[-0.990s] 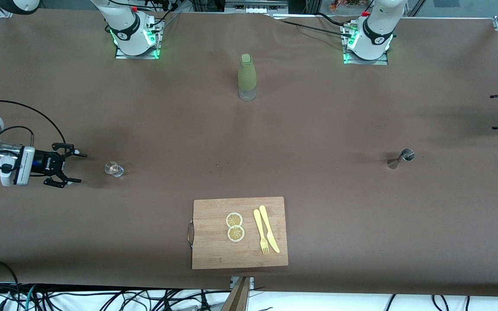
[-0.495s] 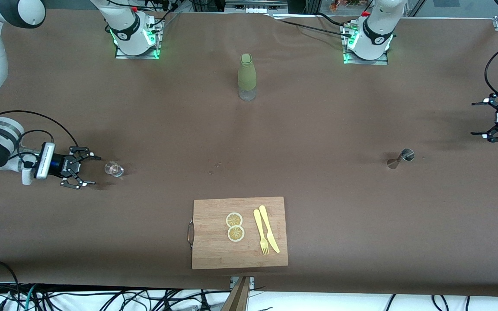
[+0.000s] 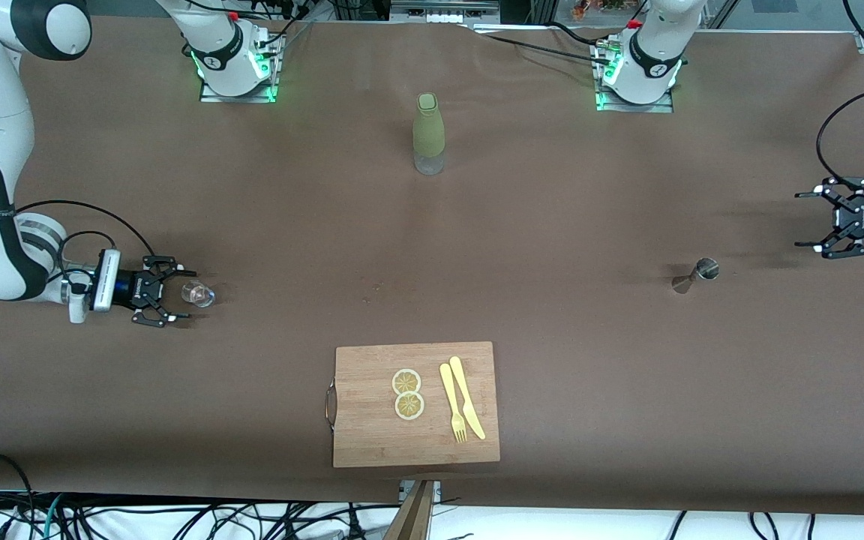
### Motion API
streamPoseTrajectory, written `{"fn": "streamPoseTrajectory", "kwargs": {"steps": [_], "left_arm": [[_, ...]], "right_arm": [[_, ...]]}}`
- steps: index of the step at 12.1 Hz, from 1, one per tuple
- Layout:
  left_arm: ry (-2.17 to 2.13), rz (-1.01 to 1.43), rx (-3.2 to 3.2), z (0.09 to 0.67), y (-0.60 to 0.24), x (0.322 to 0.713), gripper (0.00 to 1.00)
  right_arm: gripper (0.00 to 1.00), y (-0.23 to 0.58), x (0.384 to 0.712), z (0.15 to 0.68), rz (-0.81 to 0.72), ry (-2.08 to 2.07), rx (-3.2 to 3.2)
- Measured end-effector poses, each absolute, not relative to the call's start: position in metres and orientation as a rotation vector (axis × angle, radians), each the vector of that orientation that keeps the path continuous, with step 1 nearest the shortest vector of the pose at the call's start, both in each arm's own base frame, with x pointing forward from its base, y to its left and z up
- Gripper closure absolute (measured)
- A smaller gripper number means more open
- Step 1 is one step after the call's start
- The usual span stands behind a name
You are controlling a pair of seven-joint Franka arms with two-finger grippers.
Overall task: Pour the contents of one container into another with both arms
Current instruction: 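Grasp the glass beaker with the right gripper while the left gripper reaches the jigger, then grasp the steel jigger with the left gripper and lift both objects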
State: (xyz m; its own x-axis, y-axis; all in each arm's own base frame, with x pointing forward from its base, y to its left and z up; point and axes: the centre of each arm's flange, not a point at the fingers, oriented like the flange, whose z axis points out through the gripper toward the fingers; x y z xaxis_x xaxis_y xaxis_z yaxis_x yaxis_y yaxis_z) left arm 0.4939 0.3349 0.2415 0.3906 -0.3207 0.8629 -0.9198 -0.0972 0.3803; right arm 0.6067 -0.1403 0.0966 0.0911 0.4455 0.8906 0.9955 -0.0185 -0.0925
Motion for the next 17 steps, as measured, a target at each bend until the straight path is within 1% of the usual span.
{"fn": "streamPoseTrajectory", "kwargs": {"steps": [5,6,7,8,9,10,13,17], "left_arm": [[-1.174,0.868,1.58,0.206,0.309,0.518,0.0],[-1.173,0.892,1.559,0.194,0.304,0.519,0.0],[-1.169,0.914,1.543,0.179,0.3,0.52,0.0],[-1.163,0.937,1.531,0.164,0.295,0.521,0.0],[-1.157,0.954,1.524,0.15,0.291,0.521,0.0],[-1.151,0.962,1.521,0.14,0.288,0.521,0.0],[-1.141,0.997,1.51,0.125,0.28,0.524,0.0],[-1.153,1.03,1.513,0.111,0.262,0.537,0.0]], "right_arm": [[0.01,-0.13,0.612,0.093,-0.868,-1.496,-1.594],[0.03,-0.129,0.612,0.093,-0.867,-1.498,-1.594],[0.06,-0.129,0.612,0.093,-0.867,-1.498,-1.594],[0.06,-0.129,0.613,0.093,-0.868,-1.499,-1.594],[0.12,-0.129,0.613,0.094,-0.869,-1.501,-1.594],[0.12,-0.129,0.614,0.094,-0.87,-1.502,-1.594],[0.22,-0.129,0.614,0.095,-0.871,-1.502,-1.595],[0.22,-0.129,0.615,0.095,-0.872,-1.502,-1.594]]}}
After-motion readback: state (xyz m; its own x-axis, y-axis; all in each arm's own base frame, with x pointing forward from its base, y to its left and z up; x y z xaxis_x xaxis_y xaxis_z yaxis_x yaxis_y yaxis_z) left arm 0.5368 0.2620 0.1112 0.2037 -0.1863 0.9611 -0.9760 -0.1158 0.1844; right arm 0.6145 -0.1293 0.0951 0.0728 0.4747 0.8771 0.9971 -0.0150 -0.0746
